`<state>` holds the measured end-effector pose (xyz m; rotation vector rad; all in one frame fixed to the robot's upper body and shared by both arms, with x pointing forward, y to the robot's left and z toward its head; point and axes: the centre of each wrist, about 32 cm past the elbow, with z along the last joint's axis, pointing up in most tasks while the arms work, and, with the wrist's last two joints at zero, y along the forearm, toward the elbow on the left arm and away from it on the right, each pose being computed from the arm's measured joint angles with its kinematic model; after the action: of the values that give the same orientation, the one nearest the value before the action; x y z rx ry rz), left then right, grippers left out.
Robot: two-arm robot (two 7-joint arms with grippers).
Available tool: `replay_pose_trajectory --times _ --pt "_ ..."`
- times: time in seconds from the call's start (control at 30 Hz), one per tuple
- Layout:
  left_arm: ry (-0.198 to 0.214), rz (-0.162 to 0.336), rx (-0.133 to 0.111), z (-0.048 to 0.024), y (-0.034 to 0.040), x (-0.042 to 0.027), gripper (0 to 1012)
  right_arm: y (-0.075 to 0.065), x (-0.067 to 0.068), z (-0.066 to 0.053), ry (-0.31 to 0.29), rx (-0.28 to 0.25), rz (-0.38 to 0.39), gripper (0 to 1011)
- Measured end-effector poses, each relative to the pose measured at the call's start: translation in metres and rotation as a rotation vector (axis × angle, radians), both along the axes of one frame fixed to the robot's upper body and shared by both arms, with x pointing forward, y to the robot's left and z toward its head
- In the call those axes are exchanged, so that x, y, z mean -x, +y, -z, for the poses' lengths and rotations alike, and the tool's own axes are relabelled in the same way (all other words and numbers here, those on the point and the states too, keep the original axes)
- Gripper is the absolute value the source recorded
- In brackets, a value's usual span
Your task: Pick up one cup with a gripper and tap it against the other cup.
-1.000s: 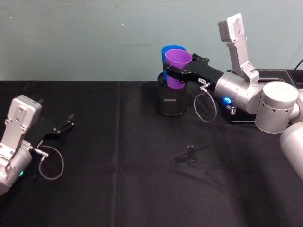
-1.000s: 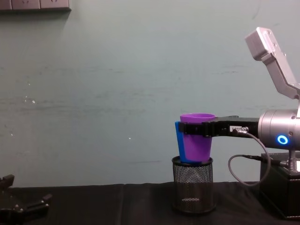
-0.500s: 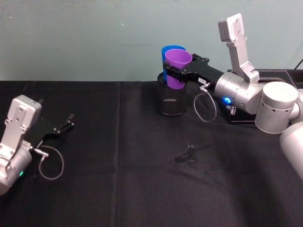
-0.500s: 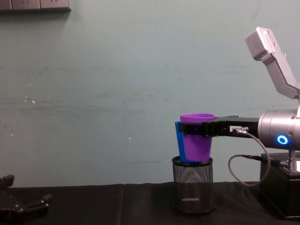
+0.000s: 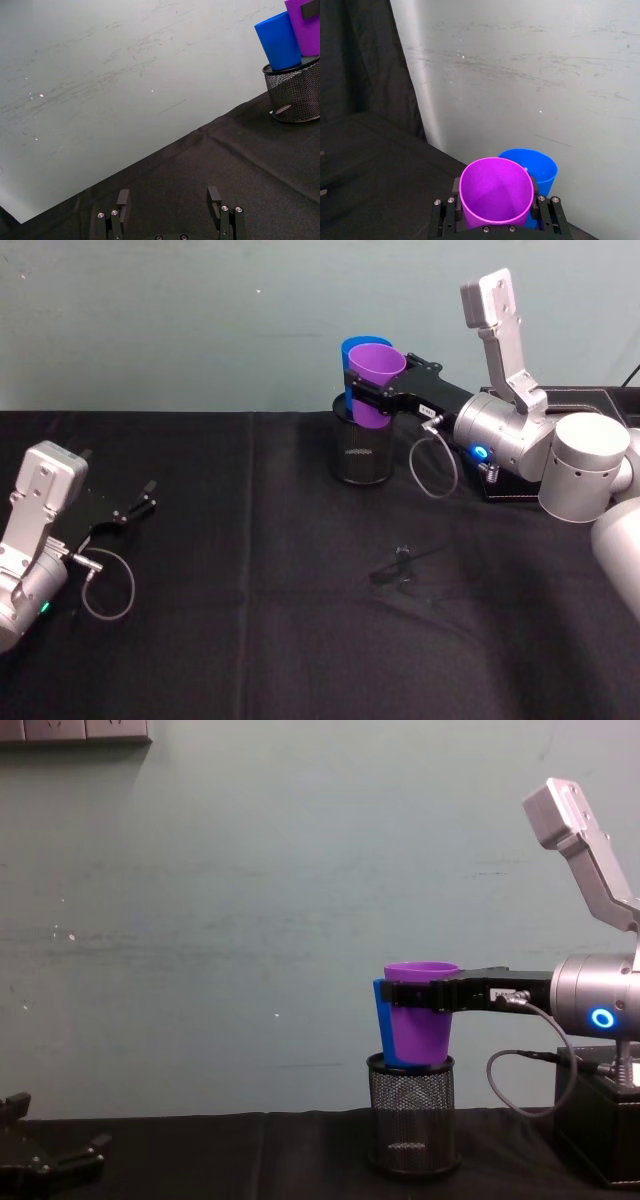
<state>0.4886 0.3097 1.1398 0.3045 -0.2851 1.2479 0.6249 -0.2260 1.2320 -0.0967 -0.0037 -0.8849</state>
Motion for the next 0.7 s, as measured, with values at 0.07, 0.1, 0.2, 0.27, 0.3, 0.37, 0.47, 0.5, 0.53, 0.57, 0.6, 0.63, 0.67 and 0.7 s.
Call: replay_pose_trajectory --times 0.07,0.1,0.2,0.27,0.3,0.37,0.47,0.5,0.53,0.57,0.6,0.63,0.67,0.7 --pt "0.000 0.000 0.000 0.0000 0.0000 0.0000 1000 0.0000 0.0000 0.0000 0.000 0.000 0.000 736" --pt "0.000 0.000 0.000 0.0000 0.0000 0.0000 1000 0.0000 0.0000 0.0000 0.000 0.000 0.000 736" --pt "0.000 0.000 0.000 0.0000 0.0000 0.0000 1000 0.0000 0.0000 0.0000 0.000 0.000 0.000 736" --pt "0.000 0.000 0.000 0.0000 0.0000 0.0000 1000 0.0000 0.0000 0.0000 0.000 0.000 0.000 736" --pt "0.000 0.000 0.000 0.0000 0.0000 0.0000 1000 0.0000 0.0000 0.0000 0.000 0.000 0.000 736" --pt "0.000 0.000 0.000 0.0000 0.0000 0.0000 1000 0.0000 0.0000 0.0000 0.000 0.000 0.000 736" --pt "0.000 0.000 0.000 0.0000 0.0000 0.0000 1000 0.0000 0.0000 0.0000 0.000 0.000 0.000 735" --pt "0.000 0.000 0.000 0.0000 0.0000 0.0000 1000 0.0000 0.0000 0.0000 0.000 0.000 0.000 736" --pt "0.000 0.000 0.000 0.0000 0.0000 0.0000 1000 0.0000 0.0000 0.0000 0.000 0.000 0.000 736" --pt "0.000 0.000 0.000 0.0000 0.0000 0.0000 1000 0.0000 0.0000 0.0000 0.000 0.000 0.000 736" --pt "0.000 0.000 0.000 0.0000 0.0000 0.0000 1000 0.0000 0.0000 0.0000 0.000 0.000 0.000 735" --pt "0.000 0.000 0.000 0.0000 0.0000 0.0000 1000 0.0000 0.0000 0.0000 0.000 0.000 0.000 736" --pt "0.000 0.000 0.000 0.0000 0.0000 0.0000 1000 0.0000 0.0000 0.0000 0.000 0.000 0.000 736" --pt "0.000 0.000 0.000 0.0000 0.0000 0.0000 1000 0.0000 0.0000 0.0000 0.000 0.000 0.000 736"
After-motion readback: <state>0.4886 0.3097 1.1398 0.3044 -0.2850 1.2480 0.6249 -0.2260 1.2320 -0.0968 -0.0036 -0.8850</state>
